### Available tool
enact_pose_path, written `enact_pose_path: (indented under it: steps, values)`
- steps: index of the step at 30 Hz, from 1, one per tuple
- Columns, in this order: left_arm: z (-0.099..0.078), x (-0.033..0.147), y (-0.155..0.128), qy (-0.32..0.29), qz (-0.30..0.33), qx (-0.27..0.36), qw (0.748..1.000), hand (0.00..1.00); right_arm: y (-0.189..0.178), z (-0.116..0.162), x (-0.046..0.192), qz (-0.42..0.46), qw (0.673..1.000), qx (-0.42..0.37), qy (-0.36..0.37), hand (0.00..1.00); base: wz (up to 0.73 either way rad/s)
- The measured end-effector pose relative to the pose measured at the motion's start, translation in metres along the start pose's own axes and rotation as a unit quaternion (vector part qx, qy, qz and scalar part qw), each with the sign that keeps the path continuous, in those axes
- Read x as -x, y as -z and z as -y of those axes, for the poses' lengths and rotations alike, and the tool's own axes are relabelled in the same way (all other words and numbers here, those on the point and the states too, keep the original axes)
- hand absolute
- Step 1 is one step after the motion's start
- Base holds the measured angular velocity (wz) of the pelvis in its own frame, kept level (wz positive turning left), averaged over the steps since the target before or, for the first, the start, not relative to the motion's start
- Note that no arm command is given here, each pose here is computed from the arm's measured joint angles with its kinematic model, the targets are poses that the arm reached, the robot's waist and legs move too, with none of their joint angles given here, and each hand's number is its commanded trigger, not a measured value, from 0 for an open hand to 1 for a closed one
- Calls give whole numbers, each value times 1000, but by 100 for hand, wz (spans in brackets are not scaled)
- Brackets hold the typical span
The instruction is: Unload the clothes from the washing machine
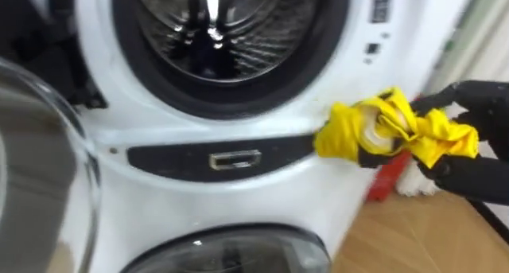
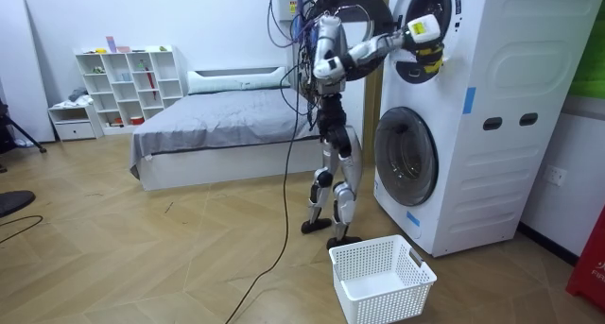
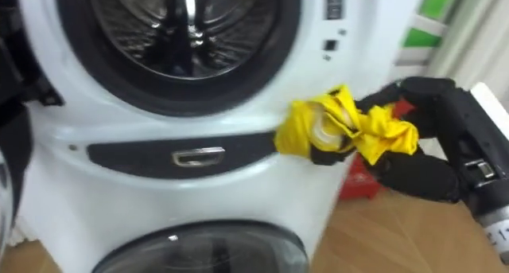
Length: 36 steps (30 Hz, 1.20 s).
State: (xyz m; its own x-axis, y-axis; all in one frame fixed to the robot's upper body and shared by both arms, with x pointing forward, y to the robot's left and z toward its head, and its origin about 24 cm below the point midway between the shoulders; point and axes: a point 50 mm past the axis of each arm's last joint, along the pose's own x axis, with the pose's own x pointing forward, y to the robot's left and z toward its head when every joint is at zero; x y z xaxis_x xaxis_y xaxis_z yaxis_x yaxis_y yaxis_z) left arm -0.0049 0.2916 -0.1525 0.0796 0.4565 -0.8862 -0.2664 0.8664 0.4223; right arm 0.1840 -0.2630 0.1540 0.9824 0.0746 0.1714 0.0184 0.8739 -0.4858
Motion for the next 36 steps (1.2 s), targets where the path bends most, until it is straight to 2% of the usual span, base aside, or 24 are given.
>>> enact_pose_path:
  steps: [7,9,13,19,23,28,31,36]
  values:
    - [-3,-2,-17,5,22,-7,1000,0,23,14,6,-51,998,-6,32,100,-33]
    - [-1,-3,-27,8,33,-6,999,0,32,18,15,-79,996,-6,46,100,-40]
    - [0,-3,-30,8,38,-6,999,0,41,17,24,-104,993,-14,54,100,-25]
    - [8,-2,-34,20,44,-38,998,0,52,16,26,-119,990,-50,58,100,-9]
    - [15,-2,-45,30,57,-54,996,0,85,9,23,-175,979,-84,59,100,-10]
    - [33,2,-60,56,83,-66,993,0,120,-6,18,-238,964,-106,56,100,0]
    - [48,5,-67,79,96,-94,988,0,159,-27,22,-318,938,-120,73,100,19]
    - [63,8,-65,107,97,-105,984,0,187,-51,29,-382,911,-138,73,100,22]
